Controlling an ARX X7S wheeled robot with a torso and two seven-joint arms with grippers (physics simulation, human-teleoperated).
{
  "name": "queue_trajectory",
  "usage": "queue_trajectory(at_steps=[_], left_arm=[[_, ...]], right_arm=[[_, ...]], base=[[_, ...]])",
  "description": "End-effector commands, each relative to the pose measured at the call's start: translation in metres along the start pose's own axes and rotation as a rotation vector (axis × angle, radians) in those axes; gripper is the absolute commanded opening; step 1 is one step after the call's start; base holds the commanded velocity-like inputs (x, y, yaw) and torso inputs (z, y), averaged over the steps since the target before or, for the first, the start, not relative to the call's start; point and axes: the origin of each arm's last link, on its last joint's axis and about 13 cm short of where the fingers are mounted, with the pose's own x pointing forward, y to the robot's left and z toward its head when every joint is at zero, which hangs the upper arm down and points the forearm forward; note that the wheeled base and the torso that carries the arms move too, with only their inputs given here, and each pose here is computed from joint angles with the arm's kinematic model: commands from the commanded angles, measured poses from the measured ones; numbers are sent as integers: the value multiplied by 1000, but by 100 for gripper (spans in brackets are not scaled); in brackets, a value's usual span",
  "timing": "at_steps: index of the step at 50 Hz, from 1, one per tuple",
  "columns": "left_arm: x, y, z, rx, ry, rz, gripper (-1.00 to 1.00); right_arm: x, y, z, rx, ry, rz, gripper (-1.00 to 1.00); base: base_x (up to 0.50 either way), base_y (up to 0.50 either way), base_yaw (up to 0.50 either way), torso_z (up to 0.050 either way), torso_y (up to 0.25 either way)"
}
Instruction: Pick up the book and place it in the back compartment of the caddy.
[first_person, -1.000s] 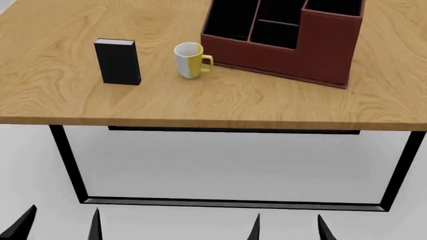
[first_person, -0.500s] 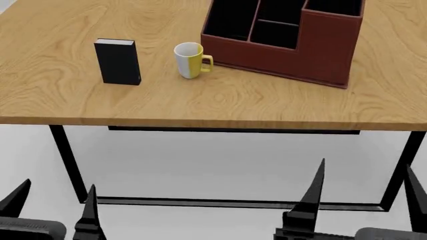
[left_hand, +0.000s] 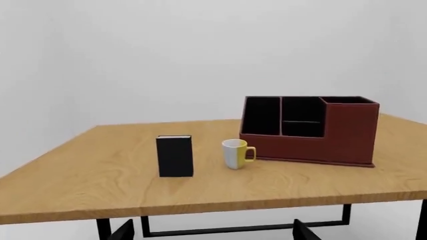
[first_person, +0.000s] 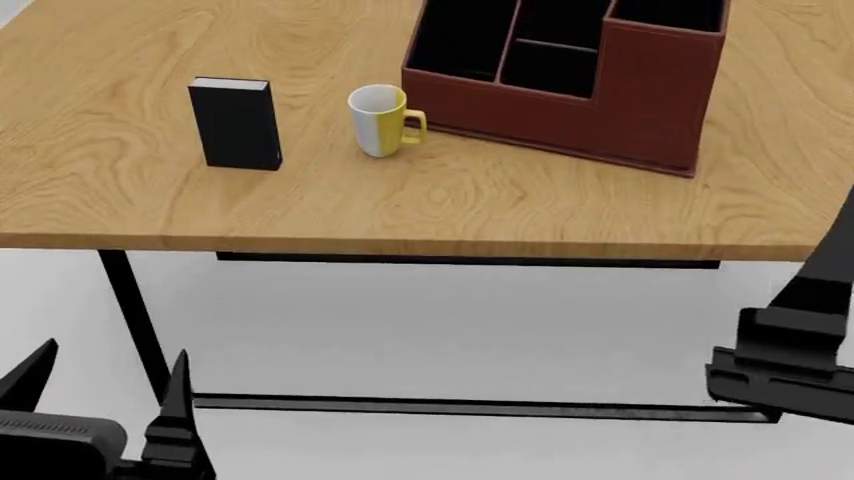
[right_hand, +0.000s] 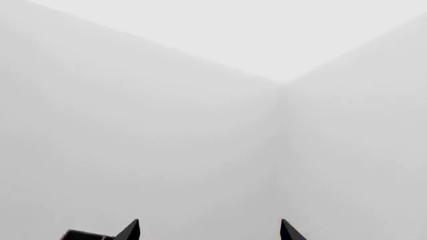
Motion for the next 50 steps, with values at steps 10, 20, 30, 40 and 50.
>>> queue_trajectory(at_steps=[10, 20, 30, 40, 50], left_arm=[[8, 1, 15, -4, -32, 10, 100], [10, 1, 21, -2, -48, 8, 100], [9, 2, 21, 0, -51, 10, 100], [8, 2, 21, -1, -47, 10, 100], [9, 3, 19, -2, -45, 13, 100]], right_arm=[[5, -24, 58, -74, -90, -75, 100], [7, -26, 65, -79, -114, -68, 100], [5, -24, 62, -75, -105, -53, 100], [4, -22, 60, -69, -101, -43, 100], [5, -19, 59, -71, -98, -30, 100]], base=[[0, 0, 0, 0, 0], [0, 0, 0, 0, 0], [0, -17, 0, 0, 0], [0, -271, 0, 0, 0], [0, -282, 0, 0, 0]])
